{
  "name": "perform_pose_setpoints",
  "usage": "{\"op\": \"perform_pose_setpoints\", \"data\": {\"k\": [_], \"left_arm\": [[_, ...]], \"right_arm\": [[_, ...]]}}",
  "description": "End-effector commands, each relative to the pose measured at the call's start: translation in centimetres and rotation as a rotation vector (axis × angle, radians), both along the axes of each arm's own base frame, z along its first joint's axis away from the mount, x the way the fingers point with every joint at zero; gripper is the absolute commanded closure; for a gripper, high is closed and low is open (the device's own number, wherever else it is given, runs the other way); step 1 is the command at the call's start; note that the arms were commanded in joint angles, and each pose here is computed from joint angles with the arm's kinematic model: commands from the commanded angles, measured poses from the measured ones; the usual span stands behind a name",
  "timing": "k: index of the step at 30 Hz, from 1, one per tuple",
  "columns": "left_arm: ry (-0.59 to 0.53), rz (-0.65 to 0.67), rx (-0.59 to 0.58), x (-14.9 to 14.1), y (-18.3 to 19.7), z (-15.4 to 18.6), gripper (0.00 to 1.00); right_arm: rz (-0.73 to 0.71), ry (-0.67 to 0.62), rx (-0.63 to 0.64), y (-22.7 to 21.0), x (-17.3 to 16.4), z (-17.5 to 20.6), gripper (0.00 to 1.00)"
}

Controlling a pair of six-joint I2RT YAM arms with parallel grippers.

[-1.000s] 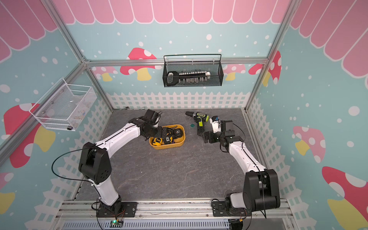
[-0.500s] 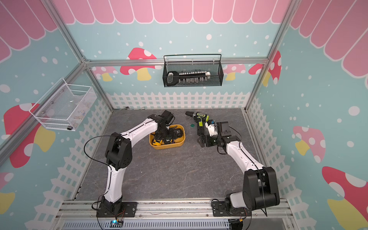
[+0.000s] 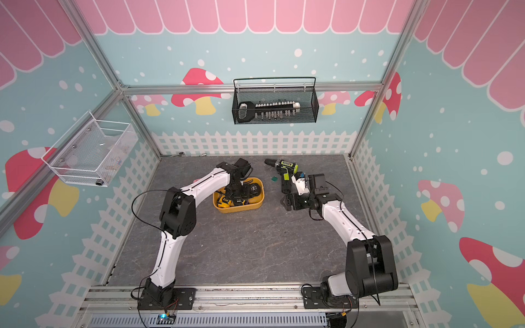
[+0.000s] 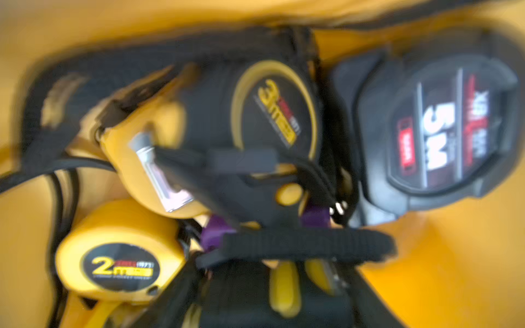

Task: Take the tape measure out of the storage box
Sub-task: Pick up the tape measure from the storage box, then place the tape measure at the center of the board.

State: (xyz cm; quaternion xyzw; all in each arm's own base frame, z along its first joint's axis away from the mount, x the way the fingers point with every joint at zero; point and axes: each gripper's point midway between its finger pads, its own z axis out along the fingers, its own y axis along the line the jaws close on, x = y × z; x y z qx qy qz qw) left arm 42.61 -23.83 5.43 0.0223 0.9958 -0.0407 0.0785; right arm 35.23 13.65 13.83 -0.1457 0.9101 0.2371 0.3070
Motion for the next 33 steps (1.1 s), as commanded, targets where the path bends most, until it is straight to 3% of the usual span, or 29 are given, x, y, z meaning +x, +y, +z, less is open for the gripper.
{"op": "perform_pose_setpoints", "data": {"k": [1, 7, 13, 18, 24, 33], "left_arm": [[-0.017, 0.004, -0.027, -0.1, -0.3, 1.9, 0.52], [-0.157, 0.094, -0.200, 1.6, -1.1, 8.9, 0.56], [-0.183, 0.174, -0.356, 1.7, -1.9, 12.5, 0.59], [-0.162, 0.259, -0.499, 0.9, -2.8, 14.0, 0.59], [-0.128, 0.324, -0.631, -0.5, -3.9, 14.6, 0.58], [-0.099, 0.289, -0.650, -2.5, -5.1, 14.4, 0.58]], "right_arm": [[0.050, 0.031, 0.054, 1.5, -1.1, -0.5, 0.04], [0.118, -0.005, 0.171, 4.7, -2.1, 0.2, 0.06], [0.155, -0.081, 0.297, 8.3, -2.1, 1.8, 0.08], [0.144, -0.235, 0.394, 11.0, -1.3, 4.1, 0.07], [0.099, -0.315, 0.506, 14.3, 0.4, 5.8, 0.11], [0.112, -0.359, 0.643, 17.7, 2.5, 6.8, 0.22]]}}
